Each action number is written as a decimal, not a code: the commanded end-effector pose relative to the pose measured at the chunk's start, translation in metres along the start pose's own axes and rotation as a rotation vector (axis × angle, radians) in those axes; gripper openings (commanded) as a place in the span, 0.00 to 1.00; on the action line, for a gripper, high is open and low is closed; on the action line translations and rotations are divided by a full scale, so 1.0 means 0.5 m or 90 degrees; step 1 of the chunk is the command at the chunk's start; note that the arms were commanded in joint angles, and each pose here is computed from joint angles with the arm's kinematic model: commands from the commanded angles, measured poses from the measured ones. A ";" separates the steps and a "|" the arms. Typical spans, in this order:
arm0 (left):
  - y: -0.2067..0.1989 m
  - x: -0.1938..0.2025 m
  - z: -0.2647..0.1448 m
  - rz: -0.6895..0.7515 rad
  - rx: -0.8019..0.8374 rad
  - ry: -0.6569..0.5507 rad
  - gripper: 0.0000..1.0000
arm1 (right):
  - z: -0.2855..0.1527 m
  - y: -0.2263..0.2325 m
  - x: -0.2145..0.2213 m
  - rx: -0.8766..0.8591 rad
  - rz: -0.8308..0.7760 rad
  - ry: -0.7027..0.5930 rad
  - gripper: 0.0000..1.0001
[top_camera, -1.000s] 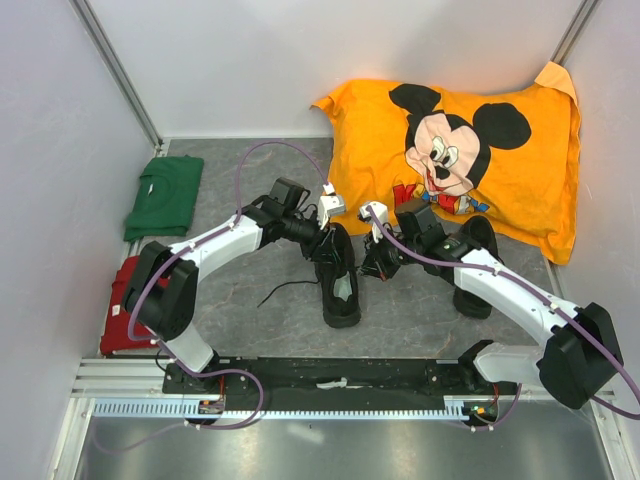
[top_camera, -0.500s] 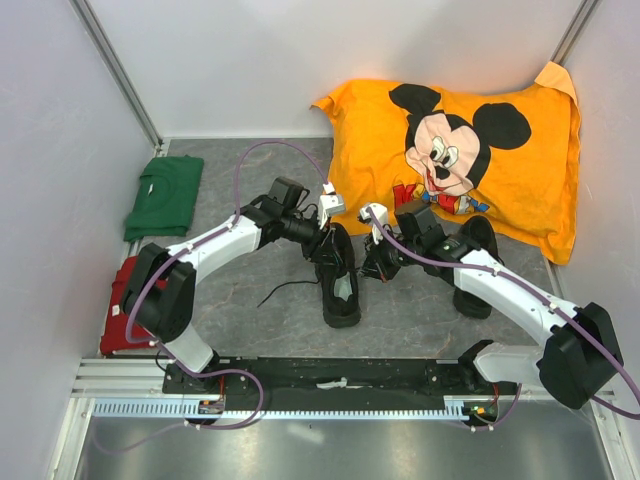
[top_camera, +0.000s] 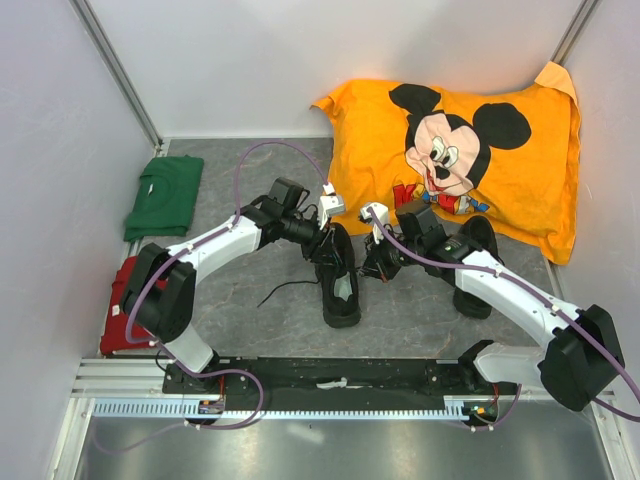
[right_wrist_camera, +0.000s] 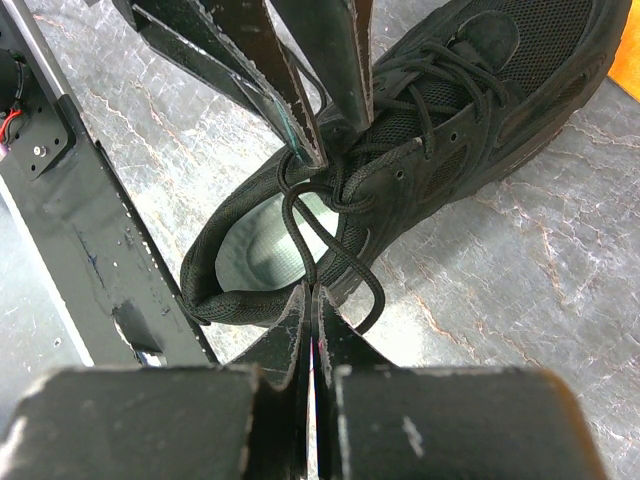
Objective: Tie the shoes
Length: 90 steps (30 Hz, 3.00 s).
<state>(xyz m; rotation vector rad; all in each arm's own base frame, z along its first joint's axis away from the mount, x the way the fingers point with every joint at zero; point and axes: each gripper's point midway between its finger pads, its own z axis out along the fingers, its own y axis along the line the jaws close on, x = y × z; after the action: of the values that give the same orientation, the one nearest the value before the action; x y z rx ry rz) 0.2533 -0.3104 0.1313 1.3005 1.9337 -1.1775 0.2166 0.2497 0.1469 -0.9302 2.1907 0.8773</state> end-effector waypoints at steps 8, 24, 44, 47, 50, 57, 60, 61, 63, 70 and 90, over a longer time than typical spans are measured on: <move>-0.002 0.034 0.012 -0.015 0.009 0.023 0.32 | -0.007 0.005 -0.023 -0.002 -0.016 -0.028 0.00; -0.035 -0.062 -0.033 -0.032 -0.023 -0.116 0.02 | -0.003 0.023 -0.037 -0.036 -0.009 -0.042 0.00; -0.058 -0.061 -0.034 -0.122 -0.010 -0.171 0.01 | 0.063 0.034 -0.098 -0.074 0.092 -0.078 0.00; -0.061 -0.058 -0.036 -0.125 -0.010 -0.173 0.02 | 0.060 0.019 -0.107 -0.044 0.105 -0.093 0.00; -0.063 -0.058 -0.036 -0.131 -0.008 -0.176 0.02 | 0.056 -0.012 -0.107 0.004 0.137 -0.108 0.00; -0.065 -0.058 -0.036 -0.150 -0.003 -0.182 0.02 | 0.054 -0.033 -0.110 0.039 0.186 -0.146 0.00; -0.064 -0.050 -0.032 -0.175 0.000 -0.181 0.02 | 0.058 -0.018 -0.134 0.000 0.200 -0.189 0.00; -0.063 -0.053 -0.031 -0.175 0.001 -0.188 0.02 | 0.067 -0.015 -0.120 -0.011 0.208 -0.182 0.00; -0.061 -0.048 -0.028 -0.195 0.001 -0.190 0.02 | 0.071 -0.002 -0.117 -0.041 0.219 -0.186 0.00; -0.059 -0.033 -0.018 -0.218 0.009 -0.188 0.01 | 0.072 0.032 -0.091 -0.116 0.244 -0.207 0.00; 0.036 -0.058 -0.152 0.103 -0.137 -0.175 0.54 | 0.096 0.014 -0.077 -0.101 0.261 -0.199 0.00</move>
<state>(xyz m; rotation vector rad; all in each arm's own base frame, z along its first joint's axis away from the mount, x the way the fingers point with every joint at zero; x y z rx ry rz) 0.2786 -0.2580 0.1799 0.8605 1.8643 -1.1574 0.2406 0.2991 0.1382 -0.3564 2.1264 1.2965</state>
